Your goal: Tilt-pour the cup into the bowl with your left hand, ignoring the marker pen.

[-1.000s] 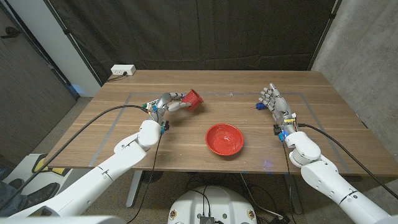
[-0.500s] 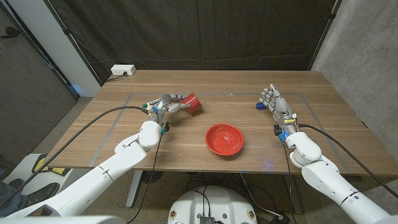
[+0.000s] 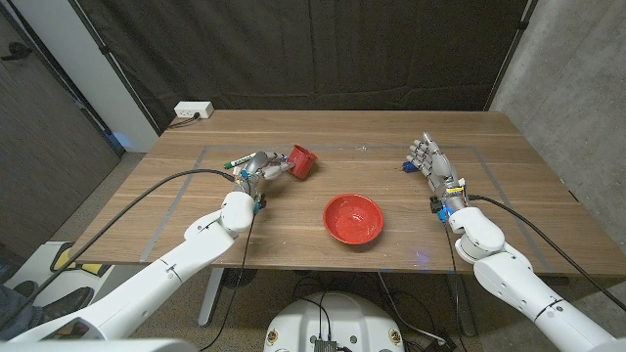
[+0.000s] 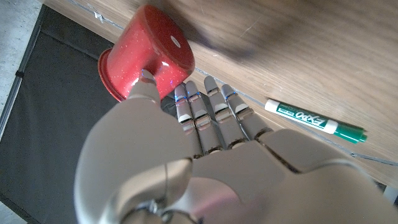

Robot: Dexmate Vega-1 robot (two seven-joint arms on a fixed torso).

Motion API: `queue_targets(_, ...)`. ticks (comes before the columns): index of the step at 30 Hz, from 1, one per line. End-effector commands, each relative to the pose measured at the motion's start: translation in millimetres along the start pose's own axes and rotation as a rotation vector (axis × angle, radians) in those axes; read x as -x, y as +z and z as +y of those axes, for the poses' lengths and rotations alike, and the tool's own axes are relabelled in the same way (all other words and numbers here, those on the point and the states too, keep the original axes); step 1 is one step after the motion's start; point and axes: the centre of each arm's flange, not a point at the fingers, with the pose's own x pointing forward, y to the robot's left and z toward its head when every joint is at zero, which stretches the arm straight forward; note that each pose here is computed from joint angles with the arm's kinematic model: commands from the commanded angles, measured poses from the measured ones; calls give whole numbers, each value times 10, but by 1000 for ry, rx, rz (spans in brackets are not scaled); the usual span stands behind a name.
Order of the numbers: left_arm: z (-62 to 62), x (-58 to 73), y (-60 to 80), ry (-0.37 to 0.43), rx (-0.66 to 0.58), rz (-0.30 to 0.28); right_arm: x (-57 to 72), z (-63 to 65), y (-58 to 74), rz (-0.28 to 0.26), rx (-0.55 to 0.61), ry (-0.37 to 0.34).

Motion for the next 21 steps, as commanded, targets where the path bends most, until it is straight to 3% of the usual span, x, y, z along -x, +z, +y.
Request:
queue_targets(1,40,-30,-1,-13,-8,0,20,30,-2,1,-1,-7)
queue_targets(10,70,11,-2,-30,-6,0,56,53,17,-3,4,-12)
queue_targets(21,182,177,-5,-46,78,-21,88,95,28,-8,8,-9)
